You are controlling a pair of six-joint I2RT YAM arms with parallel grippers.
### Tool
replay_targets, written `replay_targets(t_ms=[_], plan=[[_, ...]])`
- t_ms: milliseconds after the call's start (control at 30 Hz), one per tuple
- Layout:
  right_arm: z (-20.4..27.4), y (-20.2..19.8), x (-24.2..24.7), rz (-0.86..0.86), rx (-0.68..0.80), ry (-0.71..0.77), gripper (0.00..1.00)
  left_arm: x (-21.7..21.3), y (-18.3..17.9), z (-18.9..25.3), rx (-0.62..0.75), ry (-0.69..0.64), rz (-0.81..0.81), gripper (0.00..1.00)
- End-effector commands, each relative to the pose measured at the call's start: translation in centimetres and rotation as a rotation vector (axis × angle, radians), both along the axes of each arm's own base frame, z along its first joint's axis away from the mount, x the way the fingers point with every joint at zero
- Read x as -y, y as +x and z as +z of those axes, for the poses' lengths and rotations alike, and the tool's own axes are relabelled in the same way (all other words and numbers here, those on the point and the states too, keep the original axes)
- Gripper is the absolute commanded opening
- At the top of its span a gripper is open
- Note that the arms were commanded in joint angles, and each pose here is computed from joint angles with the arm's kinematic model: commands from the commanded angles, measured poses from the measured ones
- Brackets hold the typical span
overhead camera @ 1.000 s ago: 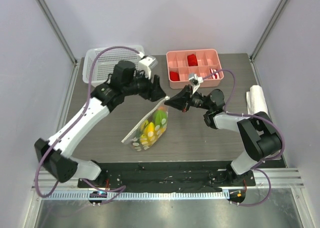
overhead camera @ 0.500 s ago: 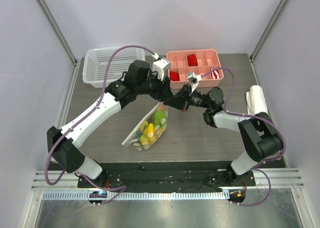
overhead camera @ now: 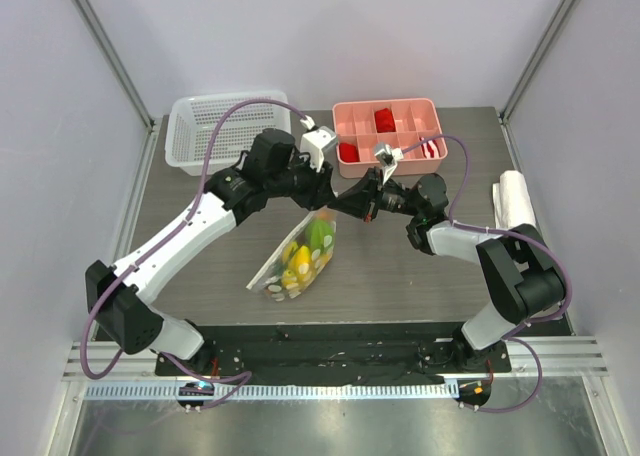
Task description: Open the zip-top bag and remove the fake food
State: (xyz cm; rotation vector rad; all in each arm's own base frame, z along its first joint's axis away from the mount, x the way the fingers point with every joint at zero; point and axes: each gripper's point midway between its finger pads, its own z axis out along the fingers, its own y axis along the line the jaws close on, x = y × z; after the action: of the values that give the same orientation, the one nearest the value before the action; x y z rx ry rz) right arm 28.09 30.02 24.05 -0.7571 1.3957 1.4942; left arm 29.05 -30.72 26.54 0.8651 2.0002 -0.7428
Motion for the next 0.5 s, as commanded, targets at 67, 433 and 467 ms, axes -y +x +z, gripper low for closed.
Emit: replay_targets(t_ms=[67, 433, 467], plan=[[2.7, 0.5, -0.2, -0.014, 0.098, 0.048, 0.01, -0.3, -0.6, 1.2, 0.039, -0.008, -0.022, 0.36], [2.9, 0.1, 0.0, -0.013, 0.116, 0.043, 0.01, 1.0, 0.2, 1.2, 0.012, -0.034, -0.028, 0.08], [3.0, 0.1, 0.1, -0.016, 0.120, 0.045, 0.01, 0.9, 0.2, 1.1, 0.008, -0.029, -0.022, 0.05]])
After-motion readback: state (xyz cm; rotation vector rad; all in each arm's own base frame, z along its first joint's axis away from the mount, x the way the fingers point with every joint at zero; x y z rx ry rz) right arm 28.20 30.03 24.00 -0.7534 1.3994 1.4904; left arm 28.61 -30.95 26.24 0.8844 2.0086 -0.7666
